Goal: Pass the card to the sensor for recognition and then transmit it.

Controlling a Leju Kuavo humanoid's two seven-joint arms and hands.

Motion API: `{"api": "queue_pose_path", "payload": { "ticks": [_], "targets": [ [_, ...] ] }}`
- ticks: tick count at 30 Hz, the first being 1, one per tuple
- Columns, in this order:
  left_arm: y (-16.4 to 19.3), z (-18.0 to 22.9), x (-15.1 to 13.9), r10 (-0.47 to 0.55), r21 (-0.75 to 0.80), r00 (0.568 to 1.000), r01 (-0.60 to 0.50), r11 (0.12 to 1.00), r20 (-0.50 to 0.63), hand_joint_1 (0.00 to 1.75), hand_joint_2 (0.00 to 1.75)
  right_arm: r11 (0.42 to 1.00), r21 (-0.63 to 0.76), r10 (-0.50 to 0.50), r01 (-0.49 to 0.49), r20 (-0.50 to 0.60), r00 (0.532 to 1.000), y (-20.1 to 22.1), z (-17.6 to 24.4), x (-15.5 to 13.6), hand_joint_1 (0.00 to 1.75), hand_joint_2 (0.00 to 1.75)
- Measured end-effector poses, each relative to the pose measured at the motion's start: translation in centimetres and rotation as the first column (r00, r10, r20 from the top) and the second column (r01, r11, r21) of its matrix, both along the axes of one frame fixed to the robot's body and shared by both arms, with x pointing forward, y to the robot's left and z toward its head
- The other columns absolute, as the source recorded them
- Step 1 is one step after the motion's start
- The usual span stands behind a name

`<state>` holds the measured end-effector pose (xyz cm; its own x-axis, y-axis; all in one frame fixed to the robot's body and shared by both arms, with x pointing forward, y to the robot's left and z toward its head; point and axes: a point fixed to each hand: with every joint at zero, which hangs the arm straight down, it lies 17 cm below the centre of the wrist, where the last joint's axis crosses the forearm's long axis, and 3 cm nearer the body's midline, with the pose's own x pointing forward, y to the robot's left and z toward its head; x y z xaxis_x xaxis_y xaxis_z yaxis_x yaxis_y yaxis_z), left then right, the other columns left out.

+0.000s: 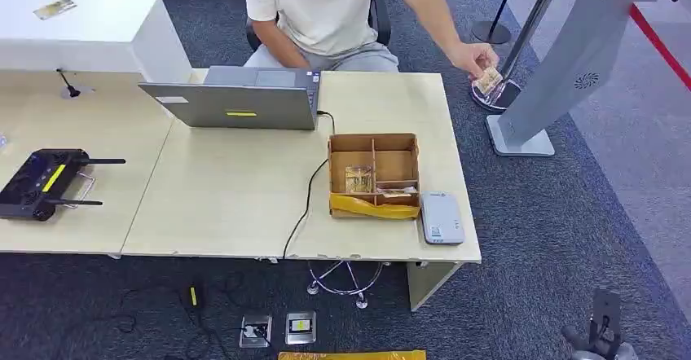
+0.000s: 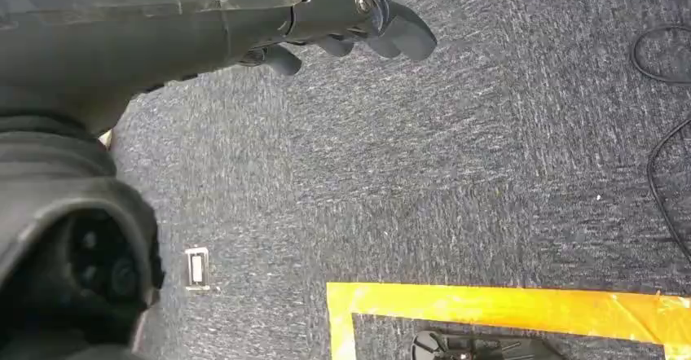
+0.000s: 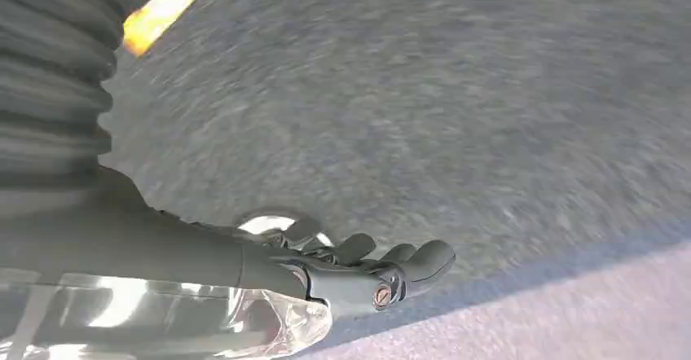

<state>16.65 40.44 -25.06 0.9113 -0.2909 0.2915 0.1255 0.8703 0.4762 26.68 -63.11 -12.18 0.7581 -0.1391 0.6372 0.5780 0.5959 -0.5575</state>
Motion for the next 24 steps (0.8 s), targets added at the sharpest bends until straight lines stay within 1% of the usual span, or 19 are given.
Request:
{"api": "queue_pose_path", "payload": {
  "ticks": [2, 5, 8, 12, 16, 18, 20, 22, 24],
  "targets": [
    [0.0, 0.0, 0.1, -0.003, 0.000, 1.000, 0.003, 1.000, 0.000, 0.00, 0.00, 0.999, -0.024, -0.035, 0.037, 0.075, 0.997, -1.3, 1.7, 1.3, 0.00, 1.75],
    [0.0, 0.0, 0.1, -0.007, -0.002, 1.000, 0.007, 1.000, -0.001, 0.00, 0.00, 0.995, -0.051, -0.070, 0.081, 0.195, 0.978, -3.1, 4.8, 3.7, 0.00, 1.75],
    [0.1, 0.0, 0.1, -0.008, -0.002, 1.000, 0.008, 1.000, -0.001, 0.00, 0.00, 0.992, -0.086, -0.065, 0.096, 0.314, 0.947, -4.7, 8.5, 6.8, 0.00, 1.75],
    [0.1, 0.1, 0.2, -0.007, 0.000, 1.000, 0.007, 1.000, 0.000, 0.00, 0.00, 0.988, -0.101, -0.058, 0.117, 0.457, 0.887, -5.6, 13.2, 10.7, 0.00, 1.75],
    [0.2, 0.1, 0.3, -0.007, 0.004, 1.000, 0.007, 1.000, 0.007, 0.00, 0.00, 0.980, -0.126, -0.054, 0.155, 0.579, 0.813, -6.5, 18.2, 13.5, 0.00, 1.75],
    [0.2, 0.2, 0.4, -0.010, 0.007, 1.000, 0.010, 1.000, 0.013, 0.00, 0.00, 0.972, -0.173, -0.019, 0.159, 0.615, 0.788, -6.8, 20.6, 14.6, 0.00, 1.75],
    [0.1, 0.3, 0.7, -0.020, 0.013, 1.000, 0.019, 1.000, 0.024, 0.00, 0.00, 0.951, -0.270, 0.062, 0.150, 0.643, 0.764, -6.7, 24.2, 15.9, 0.00, 1.75],
    [0.1, 0.4, 0.9, -0.031, 0.017, 0.999, 0.030, 0.999, 0.031, 0.00, 0.00, 0.918, -0.374, 0.157, 0.131, 0.647, 0.746, -6.1, 27.8, 17.3, 0.00, 1.75],
    [0.0, 0.4, 1.1, -0.047, 0.024, 0.998, 0.046, 0.999, 0.039, 0.00, 0.00, 0.861, -0.497, 0.266, 0.107, 0.619, 0.739, -5.1, 31.3, 18.5, 0.00, 1.75]
  ]
}}
